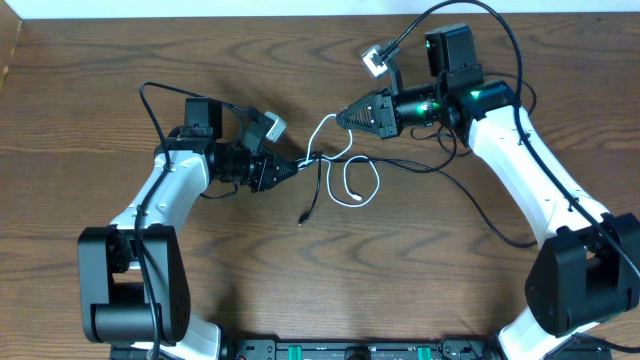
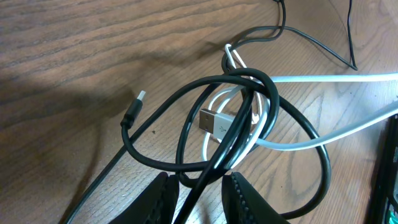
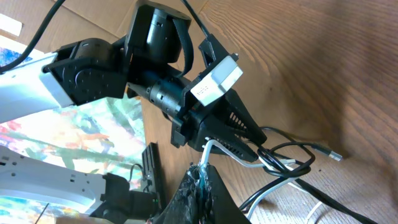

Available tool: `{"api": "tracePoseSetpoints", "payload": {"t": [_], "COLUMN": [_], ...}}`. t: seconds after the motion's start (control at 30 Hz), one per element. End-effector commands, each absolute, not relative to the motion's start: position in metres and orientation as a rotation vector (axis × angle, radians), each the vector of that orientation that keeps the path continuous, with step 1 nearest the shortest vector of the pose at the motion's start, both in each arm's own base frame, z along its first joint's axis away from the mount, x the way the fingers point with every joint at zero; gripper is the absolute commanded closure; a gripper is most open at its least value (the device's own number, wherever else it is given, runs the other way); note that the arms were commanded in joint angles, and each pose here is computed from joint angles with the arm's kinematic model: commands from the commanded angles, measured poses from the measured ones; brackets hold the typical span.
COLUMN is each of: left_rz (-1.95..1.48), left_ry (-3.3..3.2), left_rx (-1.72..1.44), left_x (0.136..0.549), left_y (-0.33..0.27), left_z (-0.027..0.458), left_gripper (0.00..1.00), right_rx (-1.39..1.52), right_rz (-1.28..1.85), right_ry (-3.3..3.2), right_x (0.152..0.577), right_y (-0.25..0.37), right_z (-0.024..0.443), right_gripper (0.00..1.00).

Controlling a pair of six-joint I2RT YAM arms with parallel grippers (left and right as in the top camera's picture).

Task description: Untangle cables

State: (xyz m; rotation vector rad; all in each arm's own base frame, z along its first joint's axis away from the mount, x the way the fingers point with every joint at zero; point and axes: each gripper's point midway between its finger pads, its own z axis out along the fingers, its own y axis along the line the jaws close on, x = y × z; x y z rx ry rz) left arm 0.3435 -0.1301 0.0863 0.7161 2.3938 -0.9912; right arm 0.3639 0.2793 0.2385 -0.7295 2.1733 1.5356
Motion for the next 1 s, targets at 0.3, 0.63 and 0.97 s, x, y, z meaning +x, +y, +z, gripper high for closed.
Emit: {"api": "tracePoseSetpoints", "payload": {"t": [0.3, 0.63, 0.97], "left_rz": [-1.03, -1.034, -1.037], "left_ry": [2.39, 2.388, 2.401], "left_rx": [0.741, 0.752, 0.762], "left_x": [0.339, 0.338, 0.339], "left_y": [-0.139, -0.142, -0.146], "left_z": [0.083, 0.082, 0.072], "left_gripper": [0.65, 0.6, 0.92], "right_rx": [-0.747, -0.746, -0.745], "right_rz": [1.571, 1.571, 1.57], "right_ry": [2.15, 2.15, 2.15], "right_x": [0.362, 0.362, 0.362], "right_y": [0.281, 0.281, 0.281], "right_z": [0.245, 0.245, 0.245], "right_gripper": [0.99, 0.99, 0.99]}}
